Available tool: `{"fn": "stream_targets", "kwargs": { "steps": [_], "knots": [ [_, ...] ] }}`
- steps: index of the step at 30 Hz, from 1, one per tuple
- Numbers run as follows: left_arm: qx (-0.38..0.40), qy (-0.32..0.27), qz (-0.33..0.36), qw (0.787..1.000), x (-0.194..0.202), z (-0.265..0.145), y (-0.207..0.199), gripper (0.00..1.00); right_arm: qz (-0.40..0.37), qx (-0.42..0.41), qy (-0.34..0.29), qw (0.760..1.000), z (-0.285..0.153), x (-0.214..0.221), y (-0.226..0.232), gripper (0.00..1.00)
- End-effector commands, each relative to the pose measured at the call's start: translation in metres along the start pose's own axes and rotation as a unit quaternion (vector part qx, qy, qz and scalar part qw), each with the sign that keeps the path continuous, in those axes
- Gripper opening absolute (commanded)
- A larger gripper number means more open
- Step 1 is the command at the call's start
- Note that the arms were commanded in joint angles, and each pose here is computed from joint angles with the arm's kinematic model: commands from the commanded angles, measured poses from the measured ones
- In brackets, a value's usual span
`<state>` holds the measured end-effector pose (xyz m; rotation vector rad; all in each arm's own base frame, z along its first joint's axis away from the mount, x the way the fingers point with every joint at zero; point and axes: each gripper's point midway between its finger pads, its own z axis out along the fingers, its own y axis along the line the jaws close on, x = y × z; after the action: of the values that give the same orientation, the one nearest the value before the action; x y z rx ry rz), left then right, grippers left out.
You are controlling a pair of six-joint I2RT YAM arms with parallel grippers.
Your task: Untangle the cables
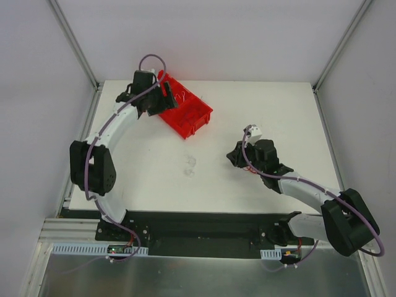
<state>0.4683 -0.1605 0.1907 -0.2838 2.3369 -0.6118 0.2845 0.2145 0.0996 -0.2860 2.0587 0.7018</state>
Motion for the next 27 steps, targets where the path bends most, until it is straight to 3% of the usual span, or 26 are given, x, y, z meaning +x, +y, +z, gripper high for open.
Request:
{"fn": "stream_targets", "kwargs": {
  "steps": [1,4,7,10,12,15,19,21,27],
  "knots": [
    [0.062,0.084,0.094,0.990,0.095,-0.028,-0.041,0.73,0.004,-0.017,-0.024,1.000,0.004,-0.026,0.011,0.29],
    [0.081,0.139,0.141,0.977,0.165,-0.037,-0.055,0.84,0.005,-0.024,-0.021,0.999,0.003,-0.025,0.015,0.30],
    [0.070,0.159,0.166,0.971,0.199,-0.034,-0.050,0.84,0.011,-0.038,-0.011,0.999,0.005,-0.022,0.020,0.30],
    [0.041,0.161,0.157,0.973,0.204,-0.022,-0.038,0.71,0.016,-0.053,-0.003,0.998,0.007,-0.019,0.026,0.30],
    [0.017,0.156,0.148,0.976,0.204,-0.016,-0.030,0.55,0.016,-0.055,-0.004,0.998,0.008,-0.020,0.026,0.30],
    [-0.025,0.142,0.129,0.981,0.204,-0.009,-0.014,0.55,0.012,-0.050,-0.005,0.999,0.008,-0.019,0.023,0.30],
    [-0.050,0.132,0.115,0.983,0.207,-0.011,-0.001,0.76,0.011,-0.049,-0.006,0.999,0.008,-0.020,0.023,0.30],
    [-0.052,0.138,0.099,0.984,0.206,-0.008,0.003,0.78,0.011,-0.054,-0.005,0.998,0.009,-0.021,0.025,0.30],
    [-0.057,0.202,0.013,0.978,0.222,0.010,0.014,0.56,0.012,-0.060,0.000,0.998,0.010,-0.019,0.028,0.30]
  ]
}}
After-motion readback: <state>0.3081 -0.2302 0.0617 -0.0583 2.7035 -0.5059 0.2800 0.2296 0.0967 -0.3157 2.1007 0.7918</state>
